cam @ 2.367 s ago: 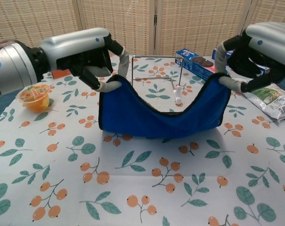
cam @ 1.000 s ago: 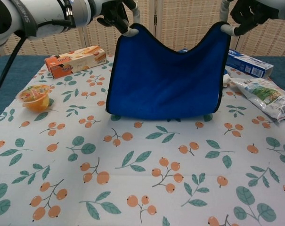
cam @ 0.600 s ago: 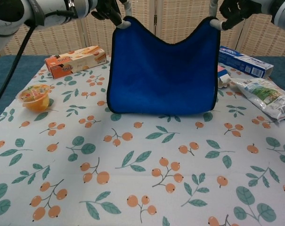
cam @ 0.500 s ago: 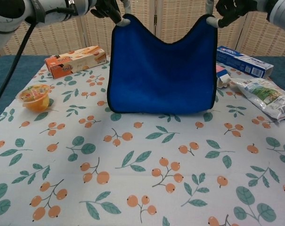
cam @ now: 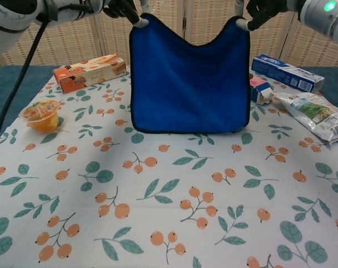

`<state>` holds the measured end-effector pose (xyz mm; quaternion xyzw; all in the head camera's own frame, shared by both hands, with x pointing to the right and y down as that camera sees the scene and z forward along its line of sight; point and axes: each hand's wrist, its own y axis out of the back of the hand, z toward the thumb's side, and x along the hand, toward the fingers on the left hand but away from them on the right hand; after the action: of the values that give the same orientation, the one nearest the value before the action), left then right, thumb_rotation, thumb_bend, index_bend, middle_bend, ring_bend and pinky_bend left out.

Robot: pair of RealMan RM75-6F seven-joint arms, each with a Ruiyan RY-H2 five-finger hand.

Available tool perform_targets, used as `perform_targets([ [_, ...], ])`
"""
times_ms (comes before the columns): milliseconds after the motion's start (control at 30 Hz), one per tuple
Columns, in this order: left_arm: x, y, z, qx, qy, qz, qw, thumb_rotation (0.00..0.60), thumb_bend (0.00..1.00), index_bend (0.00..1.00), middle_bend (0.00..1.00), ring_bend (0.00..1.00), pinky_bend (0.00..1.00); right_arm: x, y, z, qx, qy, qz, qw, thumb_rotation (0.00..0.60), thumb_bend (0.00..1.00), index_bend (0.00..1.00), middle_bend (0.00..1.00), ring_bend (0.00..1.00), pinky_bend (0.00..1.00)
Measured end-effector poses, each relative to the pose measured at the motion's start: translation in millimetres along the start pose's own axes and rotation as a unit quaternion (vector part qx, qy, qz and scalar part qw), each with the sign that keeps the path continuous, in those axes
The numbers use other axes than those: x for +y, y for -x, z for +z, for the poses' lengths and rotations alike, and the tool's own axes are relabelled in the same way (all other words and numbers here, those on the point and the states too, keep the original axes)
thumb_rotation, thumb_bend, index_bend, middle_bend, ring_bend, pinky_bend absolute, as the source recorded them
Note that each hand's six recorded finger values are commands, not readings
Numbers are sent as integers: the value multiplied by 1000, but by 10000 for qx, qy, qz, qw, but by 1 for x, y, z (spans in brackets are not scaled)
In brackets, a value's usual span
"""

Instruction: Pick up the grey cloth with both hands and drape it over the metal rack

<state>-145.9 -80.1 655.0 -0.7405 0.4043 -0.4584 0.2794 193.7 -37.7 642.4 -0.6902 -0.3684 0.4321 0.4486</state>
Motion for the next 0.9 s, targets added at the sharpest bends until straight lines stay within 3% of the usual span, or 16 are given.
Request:
perform_targets([
  [367,6,-11,-19,365,-35,111,9993,600,396,612,1000,978,1000,-10,18,9,-88,83,84,9999,600,500,638,852,778,877],
  [900,-6,-15,-23,432,-323,-32,9985,600,395,595,1000,970,1000,-16,38,14,-367,21,134,9992,600,491,638,848,778,877],
])
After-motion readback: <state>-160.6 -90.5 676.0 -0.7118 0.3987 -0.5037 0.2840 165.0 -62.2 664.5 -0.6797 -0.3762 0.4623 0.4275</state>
